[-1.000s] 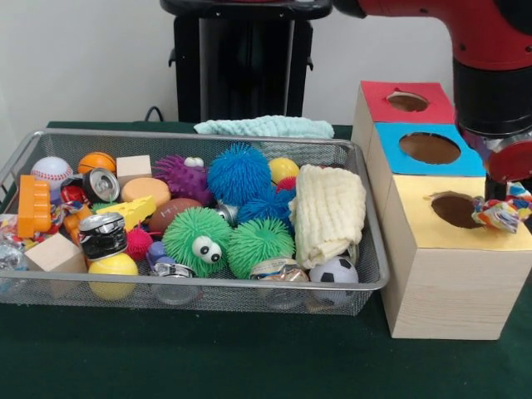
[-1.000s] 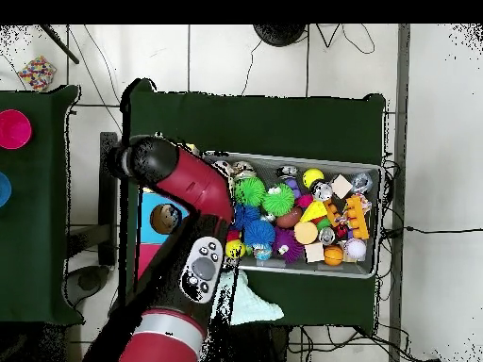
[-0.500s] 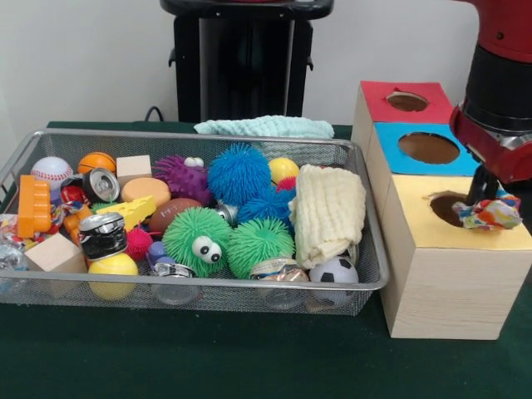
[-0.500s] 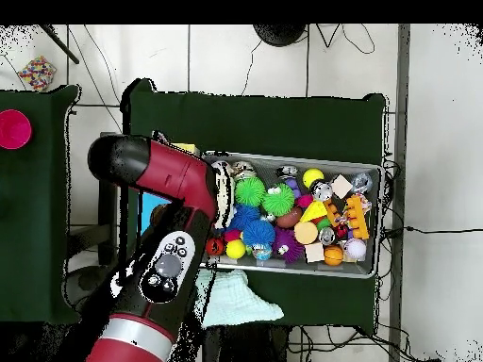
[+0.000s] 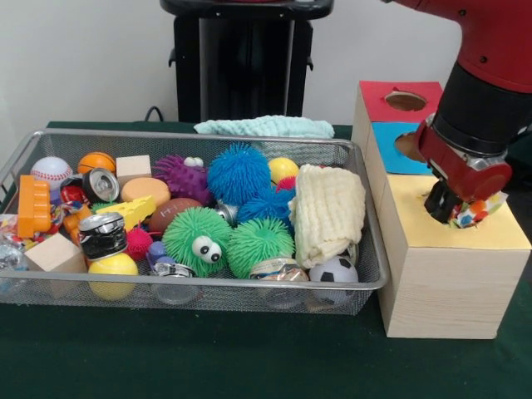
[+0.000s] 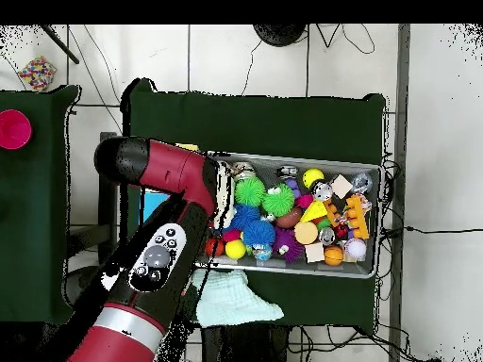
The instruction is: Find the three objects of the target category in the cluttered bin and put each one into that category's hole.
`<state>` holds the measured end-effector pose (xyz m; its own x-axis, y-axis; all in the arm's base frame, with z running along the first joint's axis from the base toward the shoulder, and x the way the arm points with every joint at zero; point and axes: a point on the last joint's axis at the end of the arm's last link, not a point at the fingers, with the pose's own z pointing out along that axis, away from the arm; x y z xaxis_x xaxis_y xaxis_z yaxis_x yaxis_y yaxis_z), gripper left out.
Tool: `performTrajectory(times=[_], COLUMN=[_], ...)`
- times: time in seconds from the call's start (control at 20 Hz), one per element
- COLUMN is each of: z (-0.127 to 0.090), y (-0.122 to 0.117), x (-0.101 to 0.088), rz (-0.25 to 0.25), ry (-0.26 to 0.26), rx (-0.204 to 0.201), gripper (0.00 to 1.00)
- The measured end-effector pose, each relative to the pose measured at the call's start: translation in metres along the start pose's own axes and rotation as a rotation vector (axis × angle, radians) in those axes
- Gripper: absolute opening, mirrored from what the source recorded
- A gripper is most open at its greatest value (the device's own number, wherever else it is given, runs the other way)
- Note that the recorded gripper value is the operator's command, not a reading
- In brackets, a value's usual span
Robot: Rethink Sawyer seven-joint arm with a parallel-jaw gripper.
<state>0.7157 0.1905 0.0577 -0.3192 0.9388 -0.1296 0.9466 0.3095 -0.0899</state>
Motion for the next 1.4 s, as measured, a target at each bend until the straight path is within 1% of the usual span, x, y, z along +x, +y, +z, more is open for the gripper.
performTrajectory(times=[0.2,0.45,0.5,1.4], z=[0.0064,0.0082,0.0077,0.0079], y=[0.0003,0.0003,0.0012,0.0025], x=[0.0009,0.0012,0.0013,-0.001], rz=[-0.005,-0.006,-0.007,-0.001], ry=[-0.006,-0.006,-0.006,0.004], rx=[0.006,0.008,0.005,0.003], gripper=[0.0,0.0,1.0,1.0])
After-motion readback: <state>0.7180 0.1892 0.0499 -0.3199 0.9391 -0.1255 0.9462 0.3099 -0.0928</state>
